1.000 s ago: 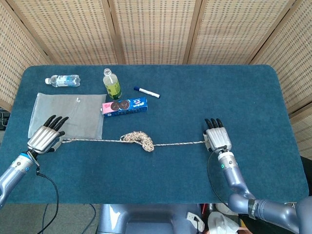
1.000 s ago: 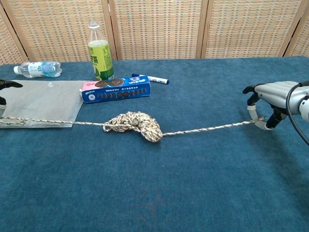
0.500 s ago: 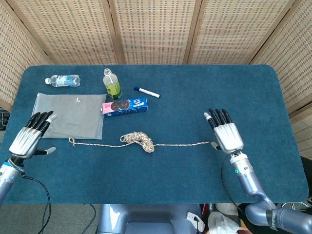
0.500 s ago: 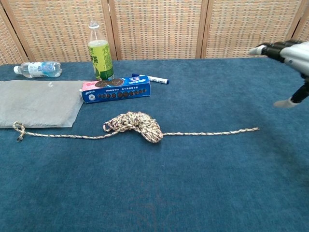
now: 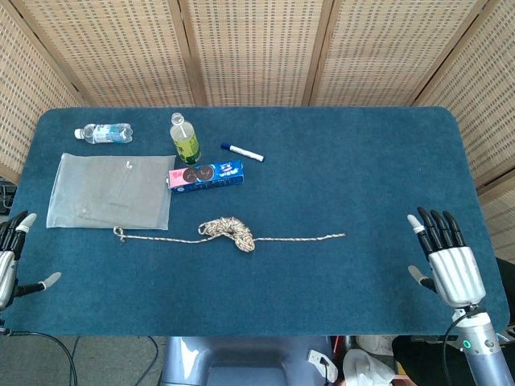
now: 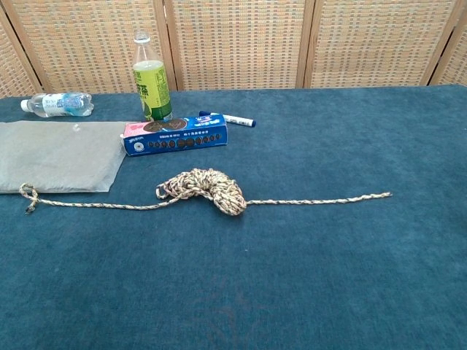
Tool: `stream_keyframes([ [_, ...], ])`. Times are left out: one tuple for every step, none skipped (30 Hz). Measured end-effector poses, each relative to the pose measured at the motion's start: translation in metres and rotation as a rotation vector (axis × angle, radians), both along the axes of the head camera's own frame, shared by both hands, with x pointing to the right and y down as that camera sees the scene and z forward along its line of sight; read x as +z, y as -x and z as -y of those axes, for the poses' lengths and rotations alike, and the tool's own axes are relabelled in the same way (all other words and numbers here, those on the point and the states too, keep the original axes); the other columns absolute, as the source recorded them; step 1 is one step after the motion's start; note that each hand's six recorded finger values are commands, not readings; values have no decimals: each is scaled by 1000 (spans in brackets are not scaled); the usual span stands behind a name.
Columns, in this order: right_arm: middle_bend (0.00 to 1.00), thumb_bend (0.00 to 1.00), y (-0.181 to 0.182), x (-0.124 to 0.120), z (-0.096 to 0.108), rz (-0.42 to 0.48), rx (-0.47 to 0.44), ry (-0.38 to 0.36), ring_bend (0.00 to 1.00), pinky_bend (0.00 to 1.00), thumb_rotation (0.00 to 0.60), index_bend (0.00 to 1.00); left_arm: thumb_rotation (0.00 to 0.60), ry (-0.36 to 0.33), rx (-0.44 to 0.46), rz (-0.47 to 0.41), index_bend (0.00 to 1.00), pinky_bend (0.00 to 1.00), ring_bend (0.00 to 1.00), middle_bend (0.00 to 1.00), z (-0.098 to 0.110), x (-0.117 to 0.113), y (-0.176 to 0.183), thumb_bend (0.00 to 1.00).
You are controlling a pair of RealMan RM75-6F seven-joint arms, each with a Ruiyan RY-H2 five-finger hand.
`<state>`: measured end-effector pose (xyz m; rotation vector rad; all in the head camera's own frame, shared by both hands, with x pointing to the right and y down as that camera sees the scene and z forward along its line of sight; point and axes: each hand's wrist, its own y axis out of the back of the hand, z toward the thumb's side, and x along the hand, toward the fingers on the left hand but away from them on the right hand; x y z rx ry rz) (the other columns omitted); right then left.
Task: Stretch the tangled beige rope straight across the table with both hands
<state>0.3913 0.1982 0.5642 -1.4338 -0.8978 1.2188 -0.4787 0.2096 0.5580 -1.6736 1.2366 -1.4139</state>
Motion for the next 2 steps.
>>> stream_keyframes([
  [0,0,-2,0,-3,-2,8,4,0,0,600,0,600,-6,9,-3,0,0,0,0,-1,-1,-2,0],
  [0,0,-3,0,-5,-4,18,8,0,0,600,0,600,-14,24,-9,0,0,0,0,-3,-1,-4,0],
])
